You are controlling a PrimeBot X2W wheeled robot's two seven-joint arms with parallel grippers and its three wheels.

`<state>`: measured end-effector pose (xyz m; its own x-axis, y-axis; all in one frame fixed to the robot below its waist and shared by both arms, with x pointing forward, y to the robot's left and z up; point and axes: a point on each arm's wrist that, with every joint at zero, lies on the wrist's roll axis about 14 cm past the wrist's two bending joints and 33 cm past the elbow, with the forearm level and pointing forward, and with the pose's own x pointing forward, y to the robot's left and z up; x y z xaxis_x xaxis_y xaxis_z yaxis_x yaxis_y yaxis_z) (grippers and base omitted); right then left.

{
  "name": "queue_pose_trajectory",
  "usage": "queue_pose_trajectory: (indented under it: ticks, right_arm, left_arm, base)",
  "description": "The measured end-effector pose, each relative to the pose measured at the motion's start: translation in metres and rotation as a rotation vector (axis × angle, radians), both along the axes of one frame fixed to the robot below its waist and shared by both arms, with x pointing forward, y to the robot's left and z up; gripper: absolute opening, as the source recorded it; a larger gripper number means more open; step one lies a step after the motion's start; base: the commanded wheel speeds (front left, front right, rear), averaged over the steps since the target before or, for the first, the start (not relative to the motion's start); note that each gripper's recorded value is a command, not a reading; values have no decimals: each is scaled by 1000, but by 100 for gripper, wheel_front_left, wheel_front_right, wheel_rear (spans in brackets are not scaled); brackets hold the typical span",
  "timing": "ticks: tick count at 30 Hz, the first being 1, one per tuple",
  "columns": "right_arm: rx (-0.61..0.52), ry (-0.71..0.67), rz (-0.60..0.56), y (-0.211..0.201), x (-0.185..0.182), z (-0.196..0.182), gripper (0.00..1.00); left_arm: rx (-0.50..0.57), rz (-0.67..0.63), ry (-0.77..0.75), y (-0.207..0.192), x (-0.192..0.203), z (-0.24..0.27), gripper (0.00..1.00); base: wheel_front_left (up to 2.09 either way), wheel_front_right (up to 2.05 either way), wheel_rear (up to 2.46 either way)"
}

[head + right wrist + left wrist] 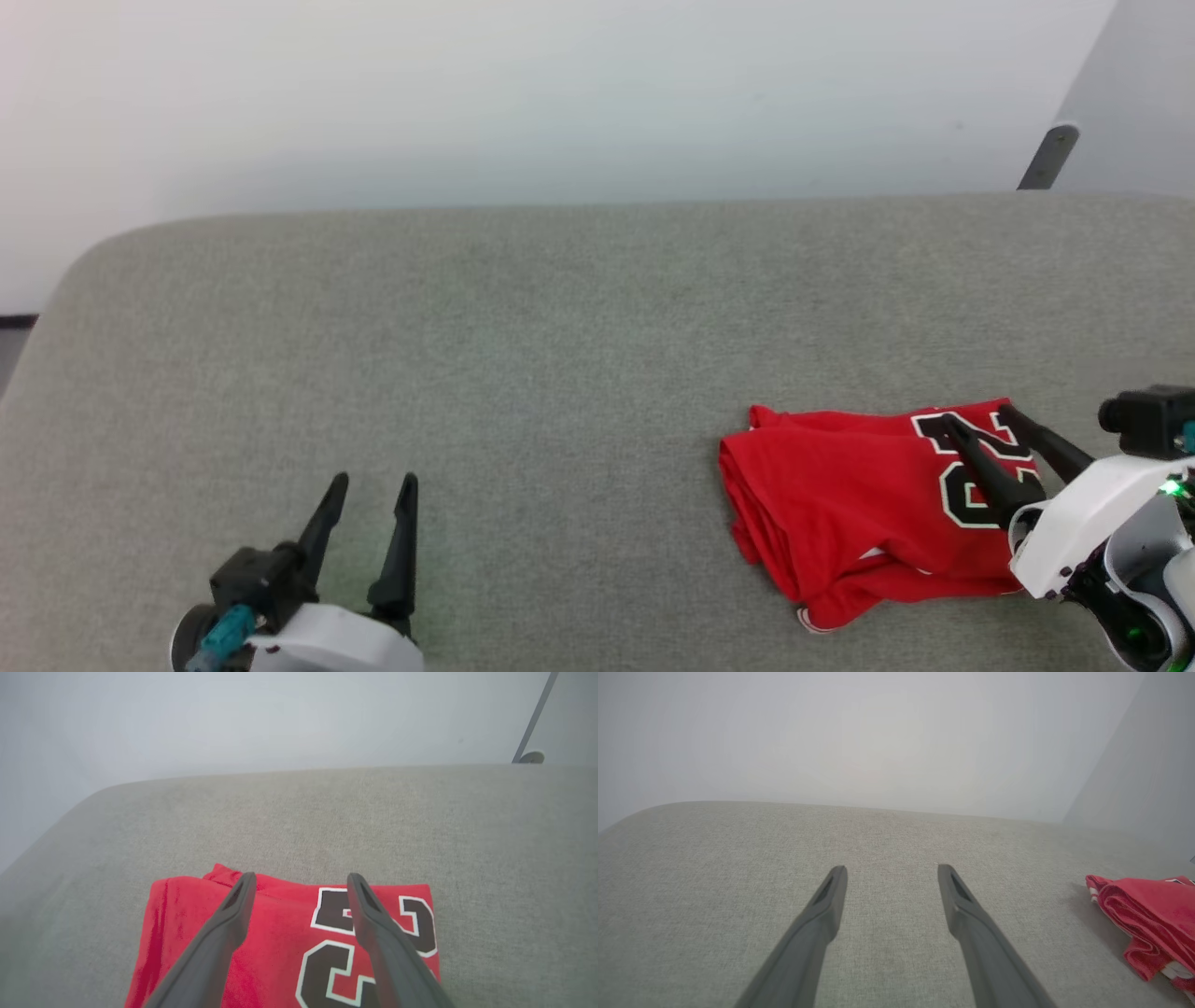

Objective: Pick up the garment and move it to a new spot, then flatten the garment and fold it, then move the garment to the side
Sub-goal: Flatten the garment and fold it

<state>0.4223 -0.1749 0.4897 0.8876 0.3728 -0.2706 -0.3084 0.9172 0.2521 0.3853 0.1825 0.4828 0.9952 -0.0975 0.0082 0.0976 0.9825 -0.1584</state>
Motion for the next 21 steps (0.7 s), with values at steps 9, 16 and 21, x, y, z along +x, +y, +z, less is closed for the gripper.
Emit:
queue_pose_trajectory:
  ticks: [9,16,21]
  right_arm:
    - [-23,-252,-166,-40,-5,27,100]
    - [-14,-296,-203,-47,-24,29,100]
    - [-10,-305,-224,-53,-41,25,100]
  left_arm:
    - [29,28,-25,14,-11,9,100]
    - [46,49,-65,23,-28,20,100]
    - [56,59,-76,29,-42,23,100]
  base:
    - [0,0,0]
    - [0,0,0]
    - [0,0,0]
